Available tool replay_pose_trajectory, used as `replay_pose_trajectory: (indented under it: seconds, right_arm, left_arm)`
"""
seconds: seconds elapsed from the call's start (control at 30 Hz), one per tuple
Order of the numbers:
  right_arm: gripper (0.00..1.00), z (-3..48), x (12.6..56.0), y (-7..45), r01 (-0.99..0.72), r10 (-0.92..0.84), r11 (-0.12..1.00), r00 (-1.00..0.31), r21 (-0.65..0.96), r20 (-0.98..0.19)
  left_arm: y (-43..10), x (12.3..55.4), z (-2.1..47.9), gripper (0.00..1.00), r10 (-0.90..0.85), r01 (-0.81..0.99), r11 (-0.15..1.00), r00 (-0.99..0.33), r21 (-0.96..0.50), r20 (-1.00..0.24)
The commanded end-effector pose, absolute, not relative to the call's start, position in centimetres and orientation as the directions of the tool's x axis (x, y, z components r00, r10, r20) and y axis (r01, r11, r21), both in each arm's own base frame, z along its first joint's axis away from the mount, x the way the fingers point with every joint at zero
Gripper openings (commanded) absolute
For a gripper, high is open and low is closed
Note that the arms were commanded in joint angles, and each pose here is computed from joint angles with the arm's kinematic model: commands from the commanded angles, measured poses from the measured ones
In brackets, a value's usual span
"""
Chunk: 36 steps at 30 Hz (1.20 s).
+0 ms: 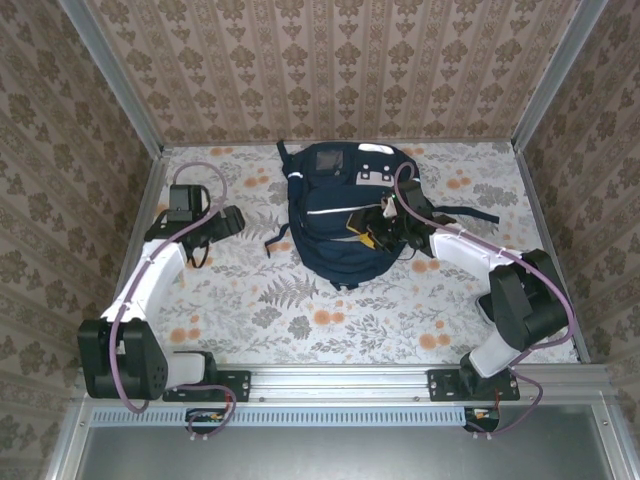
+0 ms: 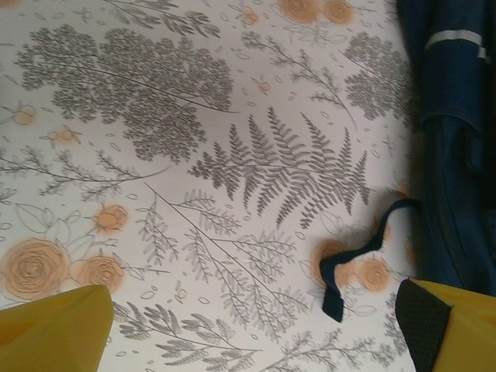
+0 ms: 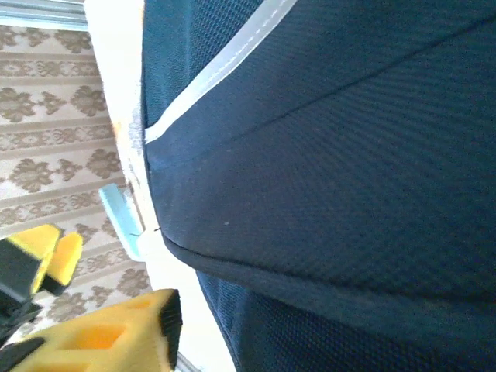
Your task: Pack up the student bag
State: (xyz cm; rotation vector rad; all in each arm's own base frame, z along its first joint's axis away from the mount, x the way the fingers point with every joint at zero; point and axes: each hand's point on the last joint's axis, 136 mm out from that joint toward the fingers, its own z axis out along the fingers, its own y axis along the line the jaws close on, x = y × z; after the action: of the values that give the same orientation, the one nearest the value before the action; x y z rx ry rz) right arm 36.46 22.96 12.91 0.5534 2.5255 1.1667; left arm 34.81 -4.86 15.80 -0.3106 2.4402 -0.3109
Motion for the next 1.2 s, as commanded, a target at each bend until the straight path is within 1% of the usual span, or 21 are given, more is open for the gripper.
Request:
replay_pose_trajectory:
  seconds: [0.0, 0.07, 0.13, 0.27, 0.33, 0.43, 0.57, 0.67, 0.93, 1.03, 1.17]
  right_arm:
    - [0.70, 13.4, 35.0, 19.4, 0.273, 0.491, 0.714, -0.852, 0.645, -0.182]
    - [0.78, 13.2, 33.8, 16.7, 0.310, 0.501, 0.772, -0.834, 0.555, -0.230]
    - [0.84, 13.3, 32.6, 14.0, 0.340, 0.508, 0.812, -0.813, 0.475, -0.285]
    - [0.89, 13.5, 29.8, 6.9, 0.433, 0.495, 0.869, -0.747, 0.240, -0.443]
    - [0.91, 13.2, 28.2, 2.7, 0.514, 0.492, 0.851, -0.713, 0.104, -0.500]
    - [0.94, 12.0, 26.1, -2.0, 0.625, 0.542, 0.781, -0.675, 0.003, -0.501]
    - [1.00, 10.8, 24.0, -6.1, 0.737, 0.625, 0.674, -0.610, -0.057, -0.487]
    - [0.99, 10.2, 22.5, -8.3, 0.806, 0.684, 0.585, -0.551, -0.091, -0.478]
    - [1.00, 7.2, 19.1, -10.8, 0.915, 0.819, 0.390, -0.394, -0.099, -0.416]
    - [0.99, 6.2, 18.4, -11.5, 0.935, 0.847, 0.345, -0.349, -0.086, -0.400]
    - [0.99, 4.8, 18.0, -11.8, 0.946, 0.878, 0.315, -0.320, -0.074, -0.355]
  left_arm:
    - [-6.5, 34.0, 16.7, 0.97, -0.291, -0.085, 0.929, -0.770, -0.361, -0.568]
    - [-7.2, 33.9, 17.0, 0.98, -0.280, -0.059, 0.924, -0.775, -0.378, -0.566]
    - [-7.8, 33.7, 17.2, 0.98, -0.267, -0.035, 0.921, -0.781, -0.387, -0.564]
    - [-8.8, 33.6, 17.3, 0.99, -0.242, -0.001, 0.918, -0.792, -0.396, -0.560]
    - [-9.2, 33.6, 17.3, 0.99, -0.234, 0.011, 0.917, -0.795, -0.399, -0.559]
    - [-9.8, 33.7, 17.3, 0.99, -0.225, 0.025, 0.915, -0.797, -0.403, -0.561]
    - [-10.5, 34.0, 17.4, 1.00, -0.217, 0.039, 0.911, -0.802, -0.410, -0.557]
    - [-10.9, 34.1, 17.5, 1.00, -0.211, 0.045, 0.910, -0.804, -0.412, -0.556]
    - [-11.3, 34.2, 17.4, 1.00, -0.206, 0.054, 0.907, -0.807, -0.417, -0.553]
    - [-11.5, 34.2, 17.5, 1.00, -0.203, 0.060, 0.906, -0.808, -0.420, -0.553]
    - [-11.6, 34.2, 17.4, 1.00, -0.201, 0.061, 0.905, -0.810, -0.421, -0.550]
